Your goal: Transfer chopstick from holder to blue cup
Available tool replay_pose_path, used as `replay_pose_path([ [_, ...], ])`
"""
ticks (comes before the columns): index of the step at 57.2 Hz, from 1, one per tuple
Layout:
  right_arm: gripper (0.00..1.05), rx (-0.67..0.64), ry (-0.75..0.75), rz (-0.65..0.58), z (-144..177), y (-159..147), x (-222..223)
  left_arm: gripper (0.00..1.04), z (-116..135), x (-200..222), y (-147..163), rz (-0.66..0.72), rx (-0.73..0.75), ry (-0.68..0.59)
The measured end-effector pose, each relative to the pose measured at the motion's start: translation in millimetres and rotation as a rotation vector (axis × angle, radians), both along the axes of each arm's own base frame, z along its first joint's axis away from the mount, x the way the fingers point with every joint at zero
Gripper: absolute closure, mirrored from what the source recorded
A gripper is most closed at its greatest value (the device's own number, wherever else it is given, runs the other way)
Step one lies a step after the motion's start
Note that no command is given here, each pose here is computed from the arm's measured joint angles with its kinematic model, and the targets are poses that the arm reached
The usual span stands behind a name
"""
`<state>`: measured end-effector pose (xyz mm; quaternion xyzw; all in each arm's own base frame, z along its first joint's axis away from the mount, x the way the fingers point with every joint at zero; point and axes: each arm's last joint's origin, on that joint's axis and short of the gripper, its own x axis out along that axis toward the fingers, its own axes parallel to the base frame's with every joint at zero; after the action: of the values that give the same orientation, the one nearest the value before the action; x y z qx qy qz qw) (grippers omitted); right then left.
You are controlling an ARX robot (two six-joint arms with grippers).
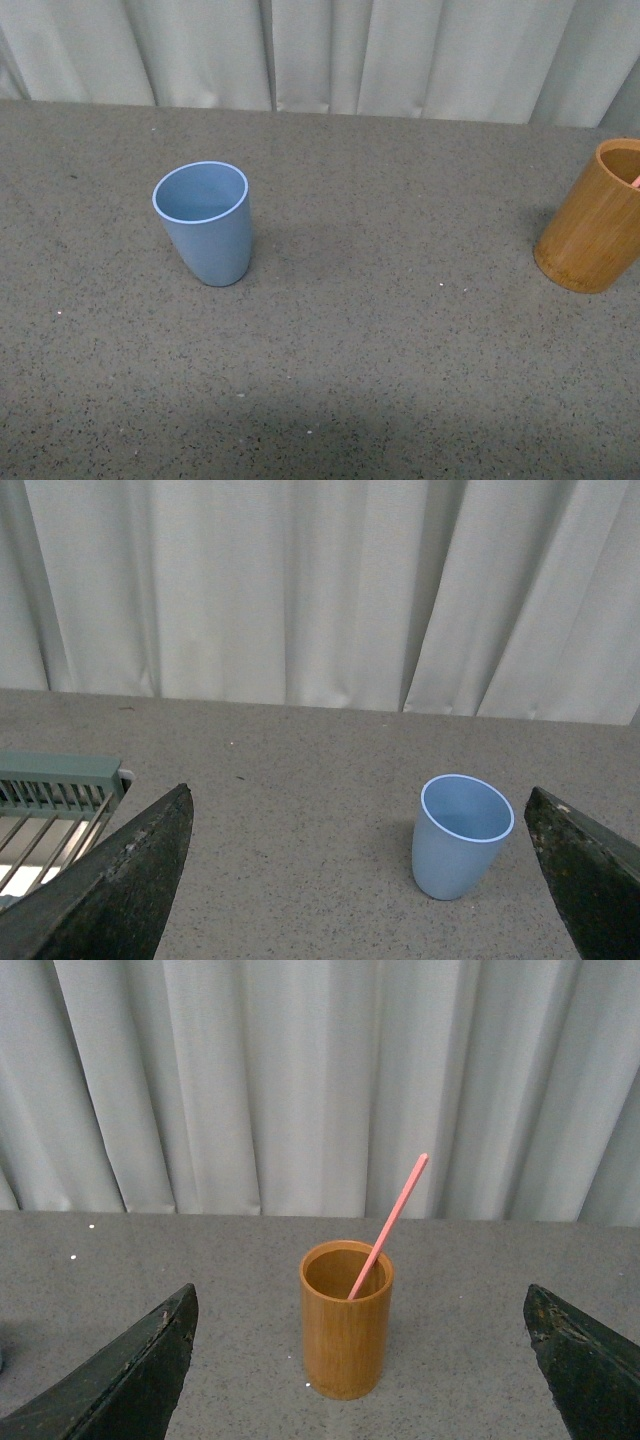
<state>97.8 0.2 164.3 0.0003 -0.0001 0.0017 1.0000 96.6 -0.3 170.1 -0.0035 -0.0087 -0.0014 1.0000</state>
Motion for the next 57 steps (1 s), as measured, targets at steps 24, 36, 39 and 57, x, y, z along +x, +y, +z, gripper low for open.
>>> replay_pose_path([
  [24, 0.10, 0.000, 0.000, 0.000, 0.0, 0.0, 0.0, 0.07, 0.0, 0.0, 0.0, 0.000, 0.000, 0.000],
  [36, 0.10, 0.000, 0.000, 0.000, 0.0, 0.0, 0.0, 0.07, 0.0, 0.0, 0.0, 0.000, 0.000, 0.000],
  [39, 0.10, 0.000, 0.000, 0.000, 0.0, 0.0, 0.0, 0.07, 0.0, 0.0, 0.0, 0.000, 0.000, 0.000],
  [57, 0.10, 0.000, 0.000, 0.000, 0.0, 0.0, 0.0, 0.07, -2.1, 0.5, 0.5, -0.008, -0.127, 0.135],
])
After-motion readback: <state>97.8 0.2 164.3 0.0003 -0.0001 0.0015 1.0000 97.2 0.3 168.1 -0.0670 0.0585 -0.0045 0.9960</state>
